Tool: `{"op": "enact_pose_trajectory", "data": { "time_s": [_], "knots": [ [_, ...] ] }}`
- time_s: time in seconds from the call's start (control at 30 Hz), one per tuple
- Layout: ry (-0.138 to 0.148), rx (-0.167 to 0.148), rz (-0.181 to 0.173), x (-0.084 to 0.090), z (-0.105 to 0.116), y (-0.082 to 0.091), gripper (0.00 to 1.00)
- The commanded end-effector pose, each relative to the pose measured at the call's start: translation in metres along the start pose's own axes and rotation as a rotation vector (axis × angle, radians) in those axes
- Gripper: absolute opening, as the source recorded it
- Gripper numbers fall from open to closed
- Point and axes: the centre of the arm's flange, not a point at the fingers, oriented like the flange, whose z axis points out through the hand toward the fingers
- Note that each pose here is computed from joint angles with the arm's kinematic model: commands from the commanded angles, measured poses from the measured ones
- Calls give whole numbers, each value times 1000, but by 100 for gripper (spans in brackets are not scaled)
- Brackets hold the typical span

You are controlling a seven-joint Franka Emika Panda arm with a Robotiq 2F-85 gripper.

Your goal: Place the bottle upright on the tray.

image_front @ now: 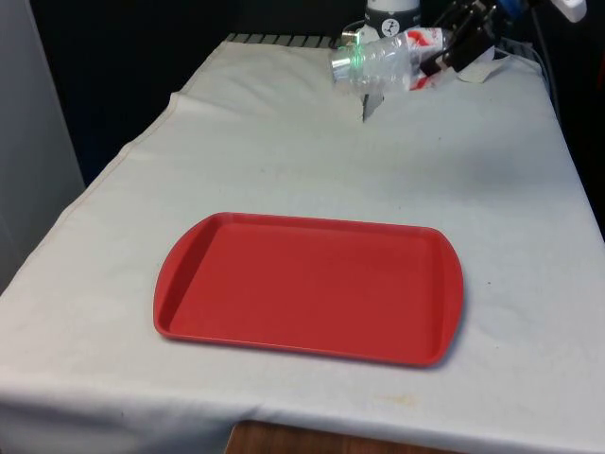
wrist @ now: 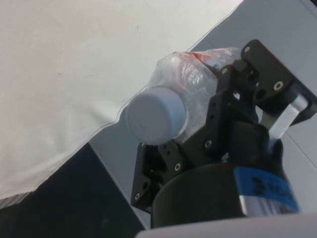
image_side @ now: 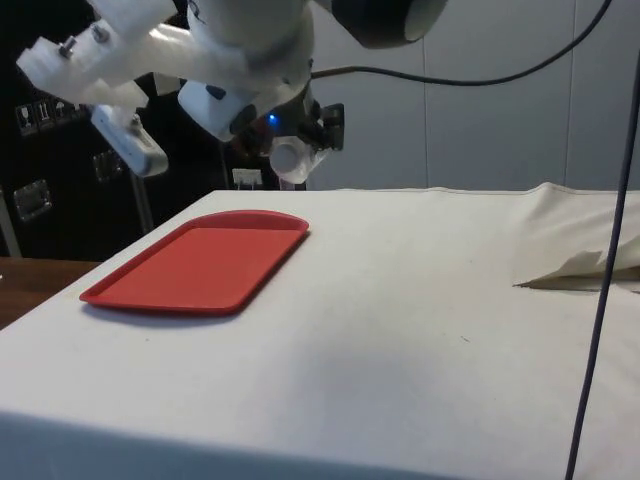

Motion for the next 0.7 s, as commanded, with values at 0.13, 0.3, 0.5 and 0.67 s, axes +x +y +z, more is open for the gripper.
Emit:
{"op": "enact_pose_trajectory", "data": {
  "time_s": [0.13,0.3,0.5,0.67],
  "knots": [
    [17,9,1,-11,-9,6,33],
    [24,12,4,-17,-13,9,33],
    [38,15,11,-25,-18,15,33],
    [51,15,19,-32,-24,20,33]
  ]
}}
